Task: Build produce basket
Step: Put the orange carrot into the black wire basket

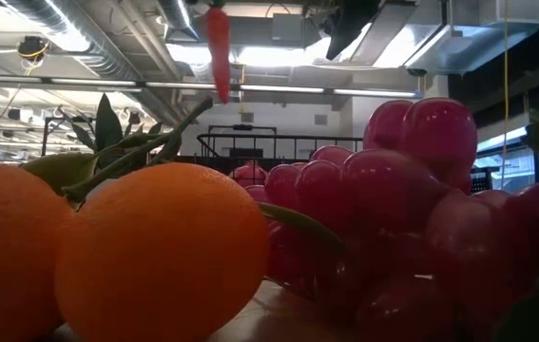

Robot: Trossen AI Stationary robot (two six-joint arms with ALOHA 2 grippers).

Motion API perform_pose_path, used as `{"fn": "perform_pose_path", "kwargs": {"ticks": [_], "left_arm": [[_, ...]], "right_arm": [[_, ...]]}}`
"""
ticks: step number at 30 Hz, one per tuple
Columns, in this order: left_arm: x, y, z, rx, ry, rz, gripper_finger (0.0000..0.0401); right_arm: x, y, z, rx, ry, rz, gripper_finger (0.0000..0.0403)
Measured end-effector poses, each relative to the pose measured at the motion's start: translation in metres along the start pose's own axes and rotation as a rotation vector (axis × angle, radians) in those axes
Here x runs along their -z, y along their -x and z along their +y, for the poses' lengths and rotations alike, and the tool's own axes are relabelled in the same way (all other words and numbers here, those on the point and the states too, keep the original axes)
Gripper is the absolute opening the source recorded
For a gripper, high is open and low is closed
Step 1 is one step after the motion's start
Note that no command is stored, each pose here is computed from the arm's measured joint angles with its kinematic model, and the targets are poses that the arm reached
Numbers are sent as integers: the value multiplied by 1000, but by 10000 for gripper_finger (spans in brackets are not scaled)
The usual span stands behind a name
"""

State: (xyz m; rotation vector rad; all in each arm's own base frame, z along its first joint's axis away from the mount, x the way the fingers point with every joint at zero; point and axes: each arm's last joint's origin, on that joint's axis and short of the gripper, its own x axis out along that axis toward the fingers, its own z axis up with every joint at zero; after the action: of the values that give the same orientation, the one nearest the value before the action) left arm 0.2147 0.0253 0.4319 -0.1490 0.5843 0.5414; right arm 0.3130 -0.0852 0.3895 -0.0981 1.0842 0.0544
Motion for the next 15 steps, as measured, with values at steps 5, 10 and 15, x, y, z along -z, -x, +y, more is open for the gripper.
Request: {"fn": "perform_pose_path", "kwargs": {"ticks": [5,10,15], "left_arm": [[0,-27,-13,11,-41,67,0],[3,-63,-29,27,-94,147,0],[11,-95,-43,45,-134,236,0]], "right_arm": [[0,0,0,2,-1,-4,107],[-1,0,0,1,-2,-5,107],[-1,0,0,1,-3,-4,107]]}}
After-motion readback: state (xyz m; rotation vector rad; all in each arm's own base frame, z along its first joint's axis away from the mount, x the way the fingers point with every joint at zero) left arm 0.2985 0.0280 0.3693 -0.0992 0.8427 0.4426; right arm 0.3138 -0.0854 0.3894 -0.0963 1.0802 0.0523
